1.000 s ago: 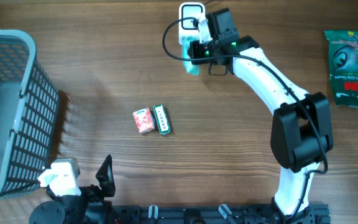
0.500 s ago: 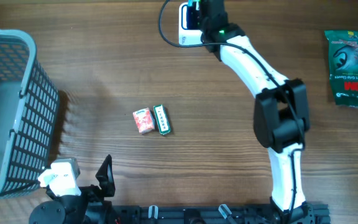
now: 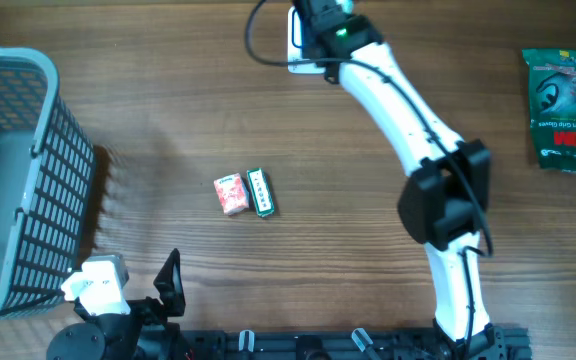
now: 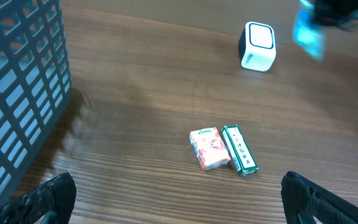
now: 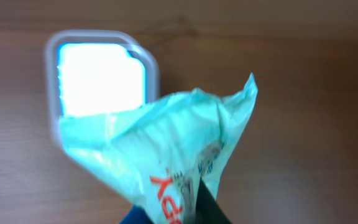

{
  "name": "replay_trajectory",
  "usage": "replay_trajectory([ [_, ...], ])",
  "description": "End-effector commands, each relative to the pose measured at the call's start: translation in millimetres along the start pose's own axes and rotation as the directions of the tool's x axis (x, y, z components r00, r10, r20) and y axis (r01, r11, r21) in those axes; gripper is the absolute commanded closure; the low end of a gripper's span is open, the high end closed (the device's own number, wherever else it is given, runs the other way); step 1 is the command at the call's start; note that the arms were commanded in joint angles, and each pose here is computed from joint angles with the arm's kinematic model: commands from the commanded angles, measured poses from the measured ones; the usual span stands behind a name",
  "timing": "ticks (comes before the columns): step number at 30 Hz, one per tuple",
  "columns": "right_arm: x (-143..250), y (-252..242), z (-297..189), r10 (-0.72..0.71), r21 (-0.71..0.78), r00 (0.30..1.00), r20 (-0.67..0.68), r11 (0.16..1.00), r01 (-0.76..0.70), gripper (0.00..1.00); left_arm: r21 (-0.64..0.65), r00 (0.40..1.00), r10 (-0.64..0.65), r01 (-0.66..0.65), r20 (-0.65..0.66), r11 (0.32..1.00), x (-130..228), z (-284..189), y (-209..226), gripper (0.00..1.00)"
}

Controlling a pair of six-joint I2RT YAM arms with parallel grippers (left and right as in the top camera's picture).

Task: Scan the item barcode
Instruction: 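Place the wipes pack at the right table edge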

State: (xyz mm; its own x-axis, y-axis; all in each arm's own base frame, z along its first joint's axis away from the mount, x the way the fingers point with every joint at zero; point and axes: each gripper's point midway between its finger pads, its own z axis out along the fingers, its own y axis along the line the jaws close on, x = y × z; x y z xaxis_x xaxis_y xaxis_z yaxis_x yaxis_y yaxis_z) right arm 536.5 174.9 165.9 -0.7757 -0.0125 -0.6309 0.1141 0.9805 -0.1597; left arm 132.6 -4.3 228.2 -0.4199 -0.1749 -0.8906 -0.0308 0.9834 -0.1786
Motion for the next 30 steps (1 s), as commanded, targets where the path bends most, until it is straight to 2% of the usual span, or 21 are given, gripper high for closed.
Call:
replay_trajectory([
  [1, -1, -111, -26, 0.396, 0.216, 0.918, -0.019, 0.898, -0.383, 0.96, -0.007, 1.000, 0.010, -0.010, 0.010, 1.000, -1, -1, 1, 0.00],
  [3, 23, -161, -10, 0.463, 0.338, 0.883, -0.082, 0.846, -0.412, 0.96, -0.007, 1.000, 0.010, -0.010, 0.011, 1.000, -1, -1, 1, 0.00],
  [5, 44, -218, 11, 0.547, 0.444, 0.832, -0.089, 0.770, -0.458, 0.96, -0.007, 1.000, 0.010, -0.010, 0.010, 1.000, -1, -1, 1, 0.00],
  [7, 78, -278, 29, 0.649, 0.550, 0.755, -0.098, 0.667, -0.502, 0.96, -0.007, 1.000, 0.010, -0.010, 0.011, 1.000, -1, -1, 1, 0.00],
  [9, 112, -313, 38, 0.719, 0.616, 0.684, -0.126, 0.597, -0.514, 0.96, -0.007, 1.000, 0.010, -0.010, 0.010, 1.000, -1, -1, 1, 0.00],
  [11, 169, -375, 49, 0.796, 0.714, 0.592, -0.125, 0.486, -0.504, 0.96, -0.007, 1.000, 0.010, -0.010, 0.010, 1.000, -1, -1, 1, 0.00],
  [14, 193, -419, 50, 0.837, 0.756, 0.543, -0.062, 0.395, -0.522, 0.96, -0.007, 1.000, 0.010, -0.010, 0.010, 1.000, -1, -1, 1, 0.00],
  [16, 195, -445, 50, 0.817, 0.748, 0.571, -0.077, 0.426, -0.509, 0.96, -0.007, 1.000, 0.010, -0.010, 0.010, 1.000, -1, -1, 1, 0.00],
  [17, 195, -457, 45, 0.812, 0.750, 0.577, -0.086, 0.434, -0.499, 0.90, -0.007, 1.000, 0.010, -0.010, 0.010, 1.000, -1, -1, 1, 0.00],
  [18, 195, -464, 40, 0.820, 0.754, 0.568, -0.075, 0.420, -0.506, 0.79, -0.007, 1.000, 0.010, -0.010, 0.010, 1.000, -1, -1, 1, 0.00],
  [19, 193, -466, 36, 0.825, 0.751, 0.560, -0.071, 0.414, -0.515, 0.59, -0.007, 1.000, 0.010, -0.010, 0.010, 1.000, -1, -1, 1, 0.00],
  [20, 186, -464, 35, 0.835, 0.720, 0.544, -0.078, 0.425, -0.549, 0.34, -0.007, 1.000, 0.010, -0.010, 0.011, 1.000, -1, -1, 1, 0.00],
  [21, 177, -459, 36, 0.831, 0.676, 0.547, -0.105, 0.463, -0.574, 0.00, -0.007, 1.000, 0.010, -0.010, 0.011, 1.000, -1, -1, 1, 0.00],
  [23, 143, -423, 38, 0.806, 0.489, 0.557, -0.202, 0.576, -0.656, 0.00, -0.007, 1.000, 0.010, -0.010, 0.010, 1.000, -1, -1, 1, 0.00],
  [24, 129, -404, 38, 0.796, 0.398, 0.556, -0.241, 0.603, -0.691, 0.00, -0.007, 1.000, 0.010, -0.010, 0.011, 1.000, -1, -1, 1, 0.00],
  [26, 85, -327, 25, 0.700, 0.046, 0.596, -0.394, 0.662, -0.748, 0.00, -0.007, 1.000, 0.010, -0.010, 0.010, 1.000, -1, -1, 1, 0.00],
  [27, 63, -276, 10, 0.609, -0.152, 0.637, -0.472, 0.655, -0.740, 0.00, -0.007, 1.000, 0.010, -0.010, 0.010, 1.000, -1, -1, 1, 0.00],
  [29, 51, -191, -15, 0.434, -0.354, 0.702, -0.565, 0.642, -0.681, 0.00, -0.007, 1.000, 0.010, -0.010, 0.010, 1.000, -1, -1, 1, 0.00],
  [30, 55, -151, -23, 0.334, -0.406, 0.746, -0.577, 0.675, -0.616, 0.00, -0.007, 1.000, 0.010, -0.010, 0.011, 1.000, -1, -1, 1, 0.00],
])
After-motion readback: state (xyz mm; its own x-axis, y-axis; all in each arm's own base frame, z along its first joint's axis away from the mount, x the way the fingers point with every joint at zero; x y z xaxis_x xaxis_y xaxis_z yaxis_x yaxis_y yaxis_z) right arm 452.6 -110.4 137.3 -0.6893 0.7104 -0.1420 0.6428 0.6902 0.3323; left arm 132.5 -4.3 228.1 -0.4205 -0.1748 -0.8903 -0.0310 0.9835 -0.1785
